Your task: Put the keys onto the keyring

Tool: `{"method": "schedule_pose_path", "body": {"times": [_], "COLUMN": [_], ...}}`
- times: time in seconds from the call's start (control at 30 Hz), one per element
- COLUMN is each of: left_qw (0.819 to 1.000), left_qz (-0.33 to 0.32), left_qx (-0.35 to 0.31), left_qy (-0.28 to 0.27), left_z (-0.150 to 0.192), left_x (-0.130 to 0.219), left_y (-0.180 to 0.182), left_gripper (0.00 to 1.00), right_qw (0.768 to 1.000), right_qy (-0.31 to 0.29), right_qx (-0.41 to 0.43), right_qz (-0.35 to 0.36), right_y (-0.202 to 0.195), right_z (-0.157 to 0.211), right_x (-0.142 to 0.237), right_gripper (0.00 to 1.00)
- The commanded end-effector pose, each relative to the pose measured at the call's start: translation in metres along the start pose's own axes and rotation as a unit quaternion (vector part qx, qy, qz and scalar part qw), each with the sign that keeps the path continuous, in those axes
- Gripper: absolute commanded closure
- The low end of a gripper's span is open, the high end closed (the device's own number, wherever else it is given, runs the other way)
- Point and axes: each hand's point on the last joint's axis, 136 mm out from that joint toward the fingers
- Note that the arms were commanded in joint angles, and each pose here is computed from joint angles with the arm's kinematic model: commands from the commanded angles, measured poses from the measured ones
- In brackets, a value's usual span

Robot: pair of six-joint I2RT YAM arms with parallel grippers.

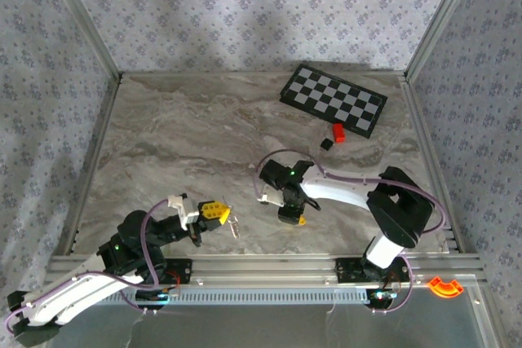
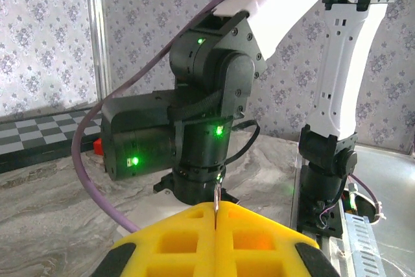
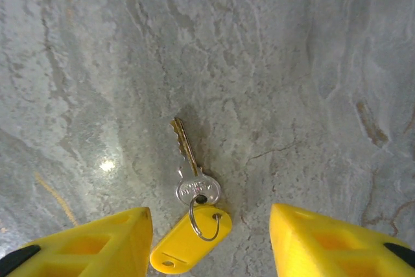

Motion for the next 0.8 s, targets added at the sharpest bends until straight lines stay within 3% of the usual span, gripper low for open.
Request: {"method": "schedule_pose_path", "body": {"times": [0.0,0.4,0.77], "left_qw": [1.0,1.0,1.0], "left_qz": [-0.003,-0.006,-0.009], "left_qx": [0.001,0.002,0.002], "left_qy": [-0.022,-0.027,-0.028], "left_z": [-0.0117,-0.0133,-0.013], "left_x": [0.0034,0.0061,0.006], "left_y": [0.0005,0.0009,0.0019], "left_gripper": [1.0,1.0,1.0], "right_qw": [1.0,0.999,0.999], "right_qy": [0.016,0.042,0.039], "right_qx": [0.015,0.023,0.009], "right_qz": [0.017,0.026,0.03], "right_y": [-0.0053,-0.0094,-0.0108], "right_z": [0.0015,0.0059,-0.0024], "right_x": [-0.0018,-0.0088,-0.0003], "right_gripper": [0.52,0.72,0.99]}}
Point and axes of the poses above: each hand's point on the last joint's axis, 136 mm out from that joint toward the fingers, its own x axis back along the fingers, its own y axis along the line the jaws close on, z = x × y, and after that the axes turned 3 degrees about -x, right-handed
